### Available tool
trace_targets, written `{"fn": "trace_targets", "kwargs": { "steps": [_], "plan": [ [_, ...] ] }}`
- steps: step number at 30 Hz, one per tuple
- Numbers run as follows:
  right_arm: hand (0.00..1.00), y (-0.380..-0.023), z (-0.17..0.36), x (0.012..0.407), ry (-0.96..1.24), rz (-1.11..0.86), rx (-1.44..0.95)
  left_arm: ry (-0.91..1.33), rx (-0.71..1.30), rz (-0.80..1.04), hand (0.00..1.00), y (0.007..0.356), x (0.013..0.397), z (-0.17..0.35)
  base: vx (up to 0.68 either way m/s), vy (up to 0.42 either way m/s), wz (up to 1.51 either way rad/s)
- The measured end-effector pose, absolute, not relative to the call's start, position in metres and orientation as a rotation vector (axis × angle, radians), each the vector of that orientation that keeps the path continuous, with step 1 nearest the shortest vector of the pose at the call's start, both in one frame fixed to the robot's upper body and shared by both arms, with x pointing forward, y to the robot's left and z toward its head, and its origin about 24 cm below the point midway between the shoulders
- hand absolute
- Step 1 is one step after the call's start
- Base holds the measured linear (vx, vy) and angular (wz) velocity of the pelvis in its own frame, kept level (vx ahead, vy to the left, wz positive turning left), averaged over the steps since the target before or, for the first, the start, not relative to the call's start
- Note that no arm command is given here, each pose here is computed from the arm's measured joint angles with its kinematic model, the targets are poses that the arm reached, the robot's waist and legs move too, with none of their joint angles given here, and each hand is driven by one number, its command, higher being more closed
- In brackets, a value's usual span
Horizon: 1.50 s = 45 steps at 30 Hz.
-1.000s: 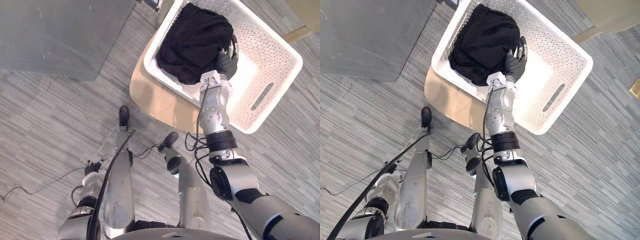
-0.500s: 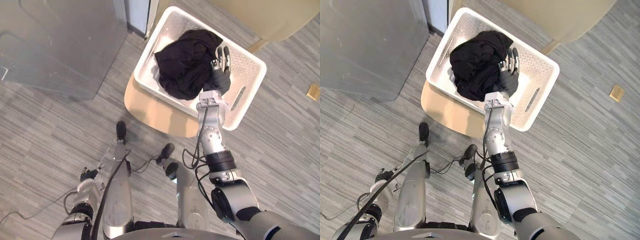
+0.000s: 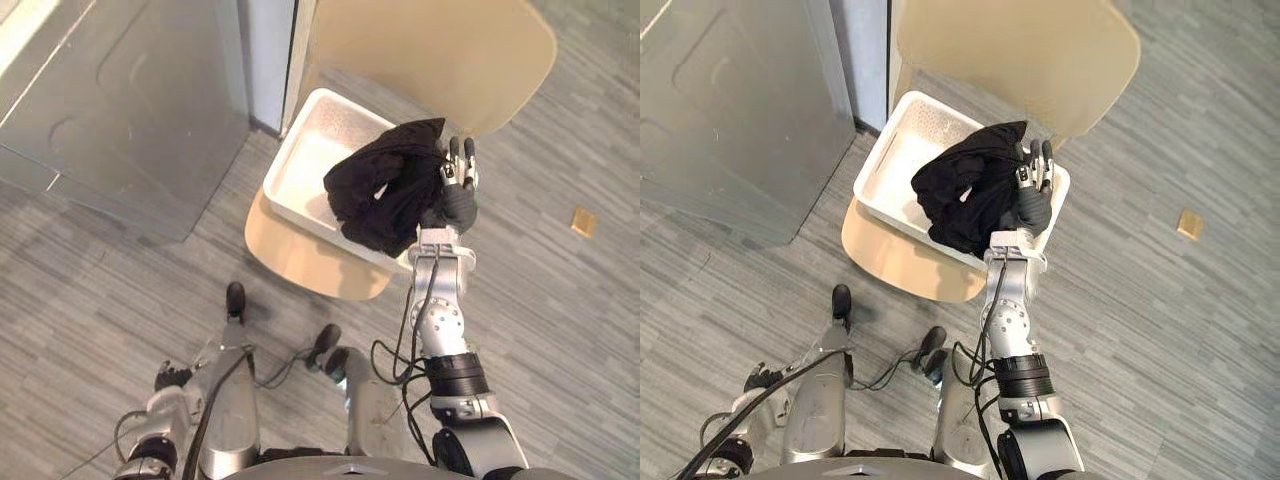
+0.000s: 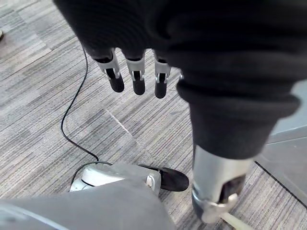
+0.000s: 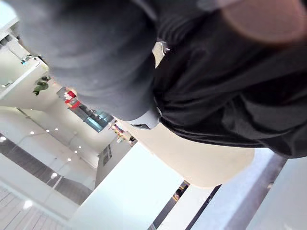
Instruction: Pick up the laundry basket with both hands and put the clothes into the washing machine.
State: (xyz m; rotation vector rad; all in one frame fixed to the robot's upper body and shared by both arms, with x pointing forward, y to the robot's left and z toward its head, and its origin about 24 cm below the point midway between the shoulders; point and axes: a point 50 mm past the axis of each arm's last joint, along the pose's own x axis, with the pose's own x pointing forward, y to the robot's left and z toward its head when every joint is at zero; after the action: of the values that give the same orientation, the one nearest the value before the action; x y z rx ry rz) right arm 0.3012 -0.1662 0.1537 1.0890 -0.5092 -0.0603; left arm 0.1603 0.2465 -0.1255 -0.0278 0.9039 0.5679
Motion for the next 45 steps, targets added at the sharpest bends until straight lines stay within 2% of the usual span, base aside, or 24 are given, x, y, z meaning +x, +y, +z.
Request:
{"fn": "trace_targets", "kwargs": {
  "steps": [4,13,20,27,32,38,45],
  "plan": [
    [1.0,-0.17,0.155,0.295,-0.535,-0.069,1.111,0.851,-0.028,0.526,0.0,0.24,0.161,-0.12,0.14,0.003,-0.09],
    [1.0,-0.172,0.173,0.289,-0.61,-0.036,1.129,0.429,-0.145,0.41,0.0,0.206,0.222,-0.05,0.11,0.014,-0.09],
    [1.0,-0.168,0.173,0.292,-0.583,-0.018,1.118,0.352,-0.218,0.389,0.0,0.19,0.234,-0.034,-0.02,0.035,-0.16],
    [1.0,-0.151,0.172,0.293,-0.525,0.05,1.108,0.176,-0.239,0.288,0.0,0.169,0.254,0.008,-0.03,0.033,-0.12],
    [1.0,-0.136,0.167,0.295,-0.453,0.104,1.09,0.005,-0.227,0.139,0.0,0.143,0.278,0.052,0.01,0.024,0.0],
    [1.0,-0.116,0.159,0.297,-0.371,0.17,1.067,-0.119,-0.239,0.035,0.0,0.121,0.283,0.082,0.01,0.009,-0.1],
    [1.0,-0.112,0.162,0.297,-0.372,0.192,1.061,-0.177,-0.288,-0.066,0.0,0.105,0.279,0.097,0.0,0.002,-0.05]
  ]
}}
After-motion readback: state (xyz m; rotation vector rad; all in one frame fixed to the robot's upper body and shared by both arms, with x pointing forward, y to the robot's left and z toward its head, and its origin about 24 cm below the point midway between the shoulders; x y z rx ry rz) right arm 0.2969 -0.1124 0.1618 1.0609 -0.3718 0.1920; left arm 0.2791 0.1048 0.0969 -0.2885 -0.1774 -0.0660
